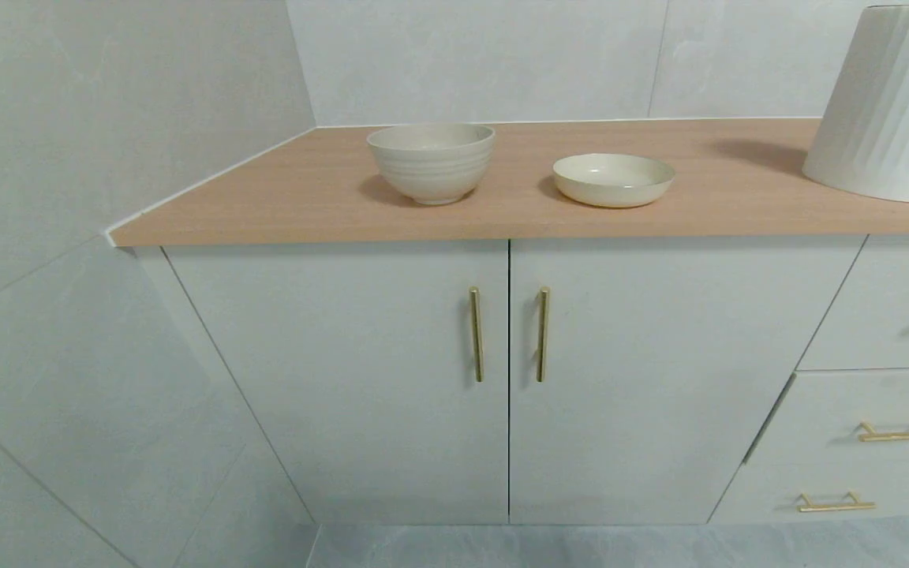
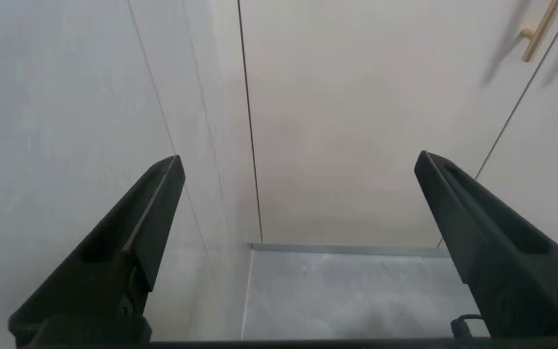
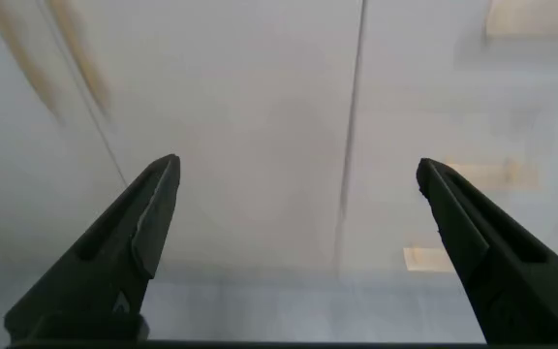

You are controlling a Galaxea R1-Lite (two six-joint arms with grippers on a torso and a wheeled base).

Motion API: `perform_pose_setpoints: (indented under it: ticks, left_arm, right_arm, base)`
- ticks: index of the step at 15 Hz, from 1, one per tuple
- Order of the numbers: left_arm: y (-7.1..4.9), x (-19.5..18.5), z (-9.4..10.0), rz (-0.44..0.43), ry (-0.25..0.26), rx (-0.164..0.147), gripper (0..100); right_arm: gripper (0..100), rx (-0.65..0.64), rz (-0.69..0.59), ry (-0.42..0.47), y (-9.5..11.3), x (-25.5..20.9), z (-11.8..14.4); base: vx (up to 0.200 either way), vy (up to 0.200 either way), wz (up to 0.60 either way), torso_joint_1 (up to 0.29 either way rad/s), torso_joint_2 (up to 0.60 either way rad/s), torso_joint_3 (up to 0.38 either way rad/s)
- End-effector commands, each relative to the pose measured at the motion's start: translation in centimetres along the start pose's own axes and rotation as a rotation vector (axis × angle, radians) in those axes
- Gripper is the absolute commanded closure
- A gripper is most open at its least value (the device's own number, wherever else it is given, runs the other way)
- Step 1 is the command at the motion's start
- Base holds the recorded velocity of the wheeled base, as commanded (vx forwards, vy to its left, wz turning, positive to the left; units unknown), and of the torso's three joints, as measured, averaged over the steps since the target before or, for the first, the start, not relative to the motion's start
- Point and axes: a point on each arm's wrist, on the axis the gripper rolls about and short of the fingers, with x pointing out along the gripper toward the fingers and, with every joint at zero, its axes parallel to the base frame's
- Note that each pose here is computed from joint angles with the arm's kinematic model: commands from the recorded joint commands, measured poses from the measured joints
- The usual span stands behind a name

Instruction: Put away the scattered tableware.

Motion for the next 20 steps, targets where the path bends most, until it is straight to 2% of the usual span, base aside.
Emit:
perform_pose_setpoints:
  ticks: [1, 3, 4, 6, 9, 12, 13, 14, 15, 18, 20]
  left_arm:
    - [0.0, 0.0, 0.0, 0.001, 0.000, 0.000, 0]
    - [0.0, 0.0, 0.0, 0.001, 0.000, 0.000, 0]
    - [0.0, 0.0, 0.0, 0.001, 0.000, 0.000, 0]
    - [0.0, 0.0, 0.0, 0.001, 0.000, 0.000, 0]
    - [0.0, 0.0, 0.0, 0.001, 0.000, 0.000, 0]
    - [0.0, 0.0, 0.0, 0.001, 0.000, 0.000, 0]
    - [0.0, 0.0, 0.0, 0.001, 0.000, 0.000, 0]
    - [0.0, 0.0, 0.0, 0.001, 0.000, 0.000, 0]
    - [0.0, 0.0, 0.0, 0.001, 0.000, 0.000, 0]
    - [0.0, 0.0, 0.0, 0.001, 0.000, 0.000, 0]
    - [0.0, 0.0, 0.0, 0.001, 0.000, 0.000, 0]
  right_arm:
    - [0, 0.050, 0.190, 0.096, 0.3, 1.5, 4.7]
    - [0, 0.099, 0.367, 0.344, 0.7, 6.4, 6.1]
    - [0, 0.119, 0.447, 0.421, 1.0, 8.6, 6.5]
    - [0, 0.129, 0.617, 0.532, 3.2, 14.6, 7.1]
    - [0, 0.107, 0.706, 0.566, 7.2, 21.3, 5.6]
    - [0, 0.096, 0.766, 0.550, 11.1, 26.9, 3.9]
    - [0, 0.102, 0.770, 0.560, 12.0, 28.5, 3.4]
    - [0, 0.104, 0.769, 0.562, 12.1, 28.6, 3.3]
    - [0, 0.128, 0.776, 0.565, 13.9, 31.7, 2.7]
    - [0, 0.176, 0.786, 0.546, 15.8, 34.2, 2.9]
    - [0, 0.172, 0.783, 0.550, 16.2, 34.5, 2.0]
  base:
    - [0.000, 0.000, 0.00, 0.000, 0.00, 0.000]
    - [0.000, 0.000, 0.00, 0.000, 0.00, 0.000]
    - [0.000, 0.000, 0.00, 0.000, 0.00, 0.000]
    - [0.000, 0.000, 0.00, 0.000, 0.00, 0.000]
    - [0.000, 0.000, 0.00, 0.000, 0.00, 0.000]
    - [0.000, 0.000, 0.00, 0.000, 0.00, 0.000]
    - [0.000, 0.000, 0.00, 0.000, 0.00, 0.000]
    - [0.000, 0.000, 0.00, 0.000, 0.00, 0.000]
    - [0.000, 0.000, 0.00, 0.000, 0.00, 0.000]
    - [0.000, 0.000, 0.00, 0.000, 0.00, 0.000]
    - [0.000, 0.000, 0.00, 0.000, 0.00, 0.000]
